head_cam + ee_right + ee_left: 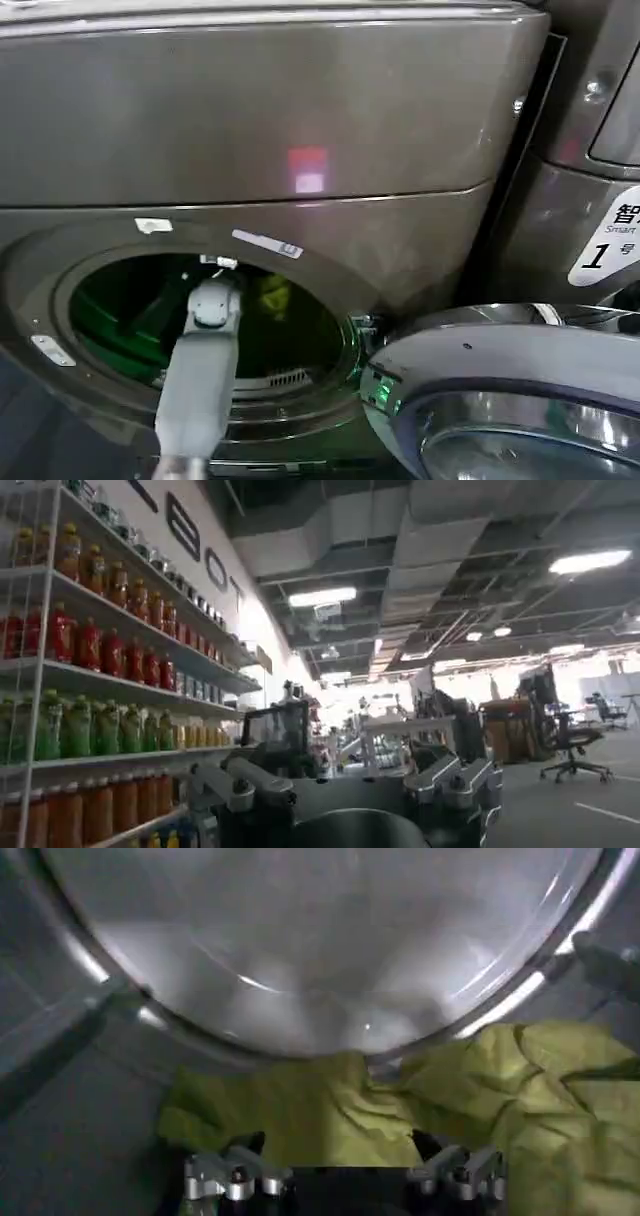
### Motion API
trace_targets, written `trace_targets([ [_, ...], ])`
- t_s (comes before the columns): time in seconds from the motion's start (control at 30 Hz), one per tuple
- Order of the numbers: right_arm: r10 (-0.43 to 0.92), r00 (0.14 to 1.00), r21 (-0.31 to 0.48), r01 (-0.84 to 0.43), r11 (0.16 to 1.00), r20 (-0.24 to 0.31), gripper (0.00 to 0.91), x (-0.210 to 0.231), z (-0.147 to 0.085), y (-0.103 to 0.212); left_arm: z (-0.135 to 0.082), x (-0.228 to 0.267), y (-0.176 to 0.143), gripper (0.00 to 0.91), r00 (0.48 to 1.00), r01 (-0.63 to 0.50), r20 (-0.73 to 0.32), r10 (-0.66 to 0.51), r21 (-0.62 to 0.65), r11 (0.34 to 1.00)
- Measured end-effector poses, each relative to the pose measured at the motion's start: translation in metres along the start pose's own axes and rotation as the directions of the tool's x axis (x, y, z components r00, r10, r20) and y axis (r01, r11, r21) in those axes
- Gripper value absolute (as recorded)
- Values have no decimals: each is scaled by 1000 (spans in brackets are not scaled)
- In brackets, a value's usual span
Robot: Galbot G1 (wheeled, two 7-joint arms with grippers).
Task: Grasp the clothes from the dryer.
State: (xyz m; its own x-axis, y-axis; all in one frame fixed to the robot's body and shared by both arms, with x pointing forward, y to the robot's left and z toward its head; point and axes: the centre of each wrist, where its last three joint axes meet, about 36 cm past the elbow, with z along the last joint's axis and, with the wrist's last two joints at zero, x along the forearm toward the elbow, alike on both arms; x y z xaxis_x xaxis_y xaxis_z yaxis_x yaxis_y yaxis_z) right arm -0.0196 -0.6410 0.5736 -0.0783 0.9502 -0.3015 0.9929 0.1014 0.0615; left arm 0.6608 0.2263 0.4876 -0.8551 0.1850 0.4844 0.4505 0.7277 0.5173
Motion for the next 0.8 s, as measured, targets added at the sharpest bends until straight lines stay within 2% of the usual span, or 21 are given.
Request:
trace_targets([
  [0.13,-5,1000,9,5,1000,-4,907,0,3,1,-3,0,13,907,995,-99,-28,95,-270,958],
  [0.23,-9,1000,12,9,1000,-3,907,-1,3,3,-8,-1,23,907,982,-191,-86,170,-431,882],
  [0.33,-13,1000,16,13,1000,-2,907,-1,2,4,-14,0,33,907,963,-270,-142,230,-537,800],
  [0.57,-17,1000,16,17,1000,-7,907,1,7,6,-26,0,51,907,916,-400,-272,293,-662,635],
  [0.8,-24,1000,16,24,1000,-14,907,2,10,9,-34,-5,59,907,876,-483,-371,310,-694,534],
])
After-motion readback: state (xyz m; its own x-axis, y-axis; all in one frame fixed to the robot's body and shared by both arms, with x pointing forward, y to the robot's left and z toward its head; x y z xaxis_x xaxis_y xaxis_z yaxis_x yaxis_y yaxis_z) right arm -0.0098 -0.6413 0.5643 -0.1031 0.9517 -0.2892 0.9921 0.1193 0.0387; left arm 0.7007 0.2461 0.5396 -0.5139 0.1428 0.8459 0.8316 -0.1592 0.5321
